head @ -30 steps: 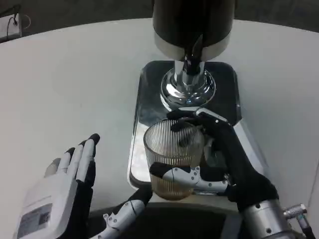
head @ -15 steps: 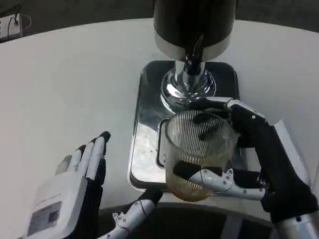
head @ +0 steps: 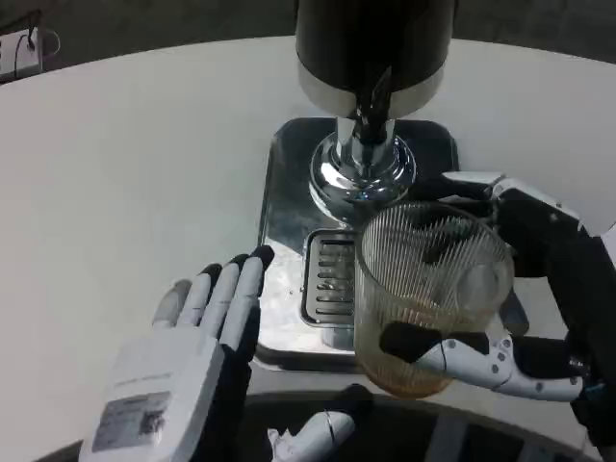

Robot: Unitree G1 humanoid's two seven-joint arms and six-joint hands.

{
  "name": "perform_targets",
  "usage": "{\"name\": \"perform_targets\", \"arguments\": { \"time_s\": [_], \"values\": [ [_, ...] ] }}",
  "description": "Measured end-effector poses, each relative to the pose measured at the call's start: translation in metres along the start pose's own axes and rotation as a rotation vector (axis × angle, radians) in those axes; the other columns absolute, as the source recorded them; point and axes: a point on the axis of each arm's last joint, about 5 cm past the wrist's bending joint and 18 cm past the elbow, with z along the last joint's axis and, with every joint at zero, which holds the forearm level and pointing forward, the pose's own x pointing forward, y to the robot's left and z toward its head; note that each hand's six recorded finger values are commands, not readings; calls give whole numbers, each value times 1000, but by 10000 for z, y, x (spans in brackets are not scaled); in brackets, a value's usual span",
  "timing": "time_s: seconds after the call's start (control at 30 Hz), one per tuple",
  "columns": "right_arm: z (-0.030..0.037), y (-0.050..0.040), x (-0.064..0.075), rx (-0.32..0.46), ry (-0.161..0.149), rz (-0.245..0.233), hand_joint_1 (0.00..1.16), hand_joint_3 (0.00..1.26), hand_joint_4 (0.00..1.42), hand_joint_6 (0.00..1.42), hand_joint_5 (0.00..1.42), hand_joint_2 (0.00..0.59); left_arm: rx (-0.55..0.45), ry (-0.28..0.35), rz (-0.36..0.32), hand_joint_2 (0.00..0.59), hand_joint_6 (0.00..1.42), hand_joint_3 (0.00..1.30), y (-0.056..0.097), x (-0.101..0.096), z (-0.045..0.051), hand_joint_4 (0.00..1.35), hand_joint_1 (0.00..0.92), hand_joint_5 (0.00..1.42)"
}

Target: Grasp the cup under the faucet to collect the drink, then remove the cup.

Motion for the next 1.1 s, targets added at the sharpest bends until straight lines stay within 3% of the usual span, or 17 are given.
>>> {"name": "perform_targets", "arguments": {
  "time_s": [0.2, 0.37, 0.53, 0.77, 1.0, 1.1],
  "values": [
    [50, -39, -12, -10, -20, -10, 1162, 712, 936, 1424, 1123, 124, -6, -4, -24, 147, 0, 0, -28, -38, 18, 0, 0, 0],
    [133, -64, 3, -20, -75, -23, 1162, 712, 936, 1424, 1123, 127, 16, -23, -41, 147, 0, 0, -36, -67, 49, 0, 0, 0],
    [180, -73, -6, -22, -102, -25, 1162, 711, 936, 1424, 1123, 128, 33, -47, -27, 139, 0, 0, 3, -67, 77, 0, 0, 0],
    [222, -118, -44, -19, -114, -31, 1162, 708, 936, 1424, 1123, 128, 54, -96, -24, 139, 0, 0, 35, -61, 171, 0, 0, 0],
    [225, -126, -82, -25, -110, -17, 1162, 697, 925, 1424, 1111, 129, 48, -105, -24, 139, 0, 0, 34, -55, 192, 0, 0, 0],
    [239, -138, -82, -34, -129, -21, 1162, 697, 925, 1424, 1111, 129, 47, -107, -23, 139, 0, 0, 36, -47, 196, 0, 0, 0]
  ]
}}
